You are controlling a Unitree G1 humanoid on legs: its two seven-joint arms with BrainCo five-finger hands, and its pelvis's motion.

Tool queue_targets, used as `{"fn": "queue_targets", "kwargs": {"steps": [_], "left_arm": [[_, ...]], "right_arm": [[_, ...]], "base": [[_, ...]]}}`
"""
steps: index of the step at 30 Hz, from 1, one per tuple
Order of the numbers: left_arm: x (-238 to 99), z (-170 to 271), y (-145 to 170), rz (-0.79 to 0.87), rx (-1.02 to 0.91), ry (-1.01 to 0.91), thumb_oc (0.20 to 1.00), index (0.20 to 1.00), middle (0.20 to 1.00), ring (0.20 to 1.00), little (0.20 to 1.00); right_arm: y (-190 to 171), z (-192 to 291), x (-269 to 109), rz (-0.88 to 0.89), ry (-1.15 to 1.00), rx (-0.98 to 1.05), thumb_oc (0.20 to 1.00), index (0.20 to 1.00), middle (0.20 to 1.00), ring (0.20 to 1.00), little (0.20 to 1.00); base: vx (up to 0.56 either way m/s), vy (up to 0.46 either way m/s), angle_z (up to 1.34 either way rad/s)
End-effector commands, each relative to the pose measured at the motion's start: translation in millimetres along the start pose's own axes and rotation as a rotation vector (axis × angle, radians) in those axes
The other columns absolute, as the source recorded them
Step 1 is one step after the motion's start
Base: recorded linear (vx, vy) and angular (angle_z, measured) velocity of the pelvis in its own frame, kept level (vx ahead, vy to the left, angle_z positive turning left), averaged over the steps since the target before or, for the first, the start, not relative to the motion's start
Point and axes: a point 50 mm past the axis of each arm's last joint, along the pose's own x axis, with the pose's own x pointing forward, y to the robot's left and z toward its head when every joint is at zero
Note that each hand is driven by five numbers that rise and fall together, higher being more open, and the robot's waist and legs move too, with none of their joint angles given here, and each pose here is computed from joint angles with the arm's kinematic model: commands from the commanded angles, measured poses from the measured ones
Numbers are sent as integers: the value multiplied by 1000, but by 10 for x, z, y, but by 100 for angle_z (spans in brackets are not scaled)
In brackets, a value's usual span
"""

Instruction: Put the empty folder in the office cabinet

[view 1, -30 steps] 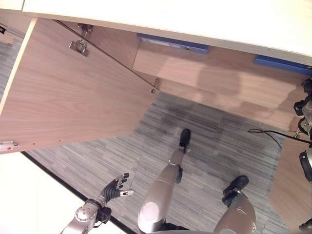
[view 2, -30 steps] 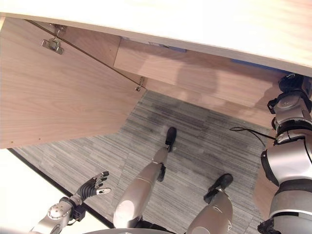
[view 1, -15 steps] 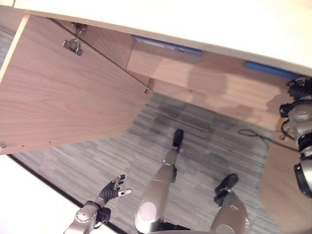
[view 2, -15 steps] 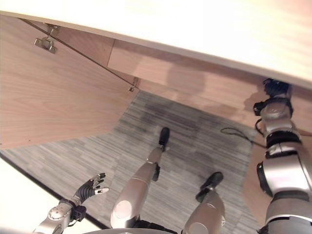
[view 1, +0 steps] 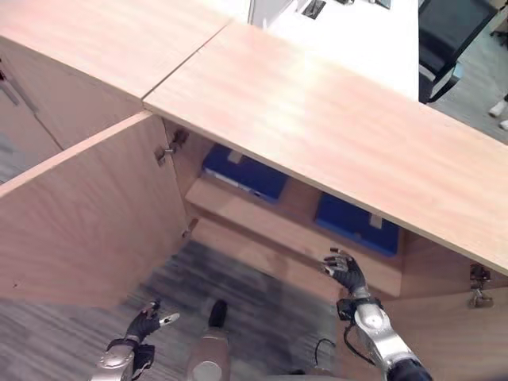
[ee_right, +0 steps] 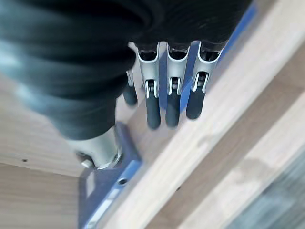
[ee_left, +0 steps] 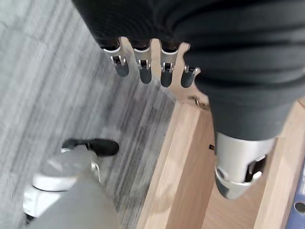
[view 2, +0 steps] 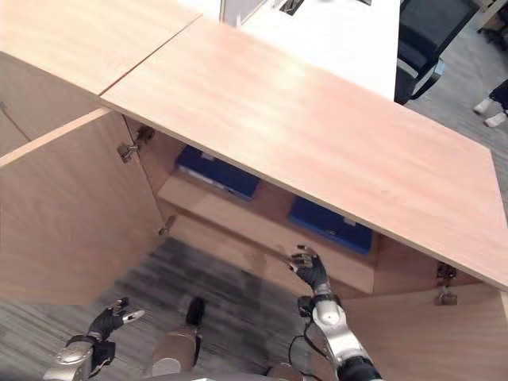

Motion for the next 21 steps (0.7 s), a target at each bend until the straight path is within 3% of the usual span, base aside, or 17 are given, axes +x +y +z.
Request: {"fn": "queue_targets", "kwargs": {"steps": [1,5,11,21], "left_arm": [[48,184,-186,-28,-55,-105,1000,1000,1000,1000,1000],[7,-24,-269,-7,-141,-48,1000,1000,1000,1000,1000],[-25,-171,-416,-29,-170,1,1000,1000,1000,1000,1000],[-36,-216,-497,-44,-159,26,1000,1000,1000,1000,1000]], "right_arm": [[-397,177,103,-80,-81,-60,1000,1000,1000,1000,1000],[-389,-68,-22,-52,3,-110,1000,1000,1000,1000,1000],[-441,-131,-40,-50,28,-147,1000,1000,1000,1000,1000],[-489,-184,-100,-48,54,-157,1000,1000,1000,1000,1000]], "base": [[148,29,94],[114,-140,129],[-42,-53,43],[-49,155,72]]}}
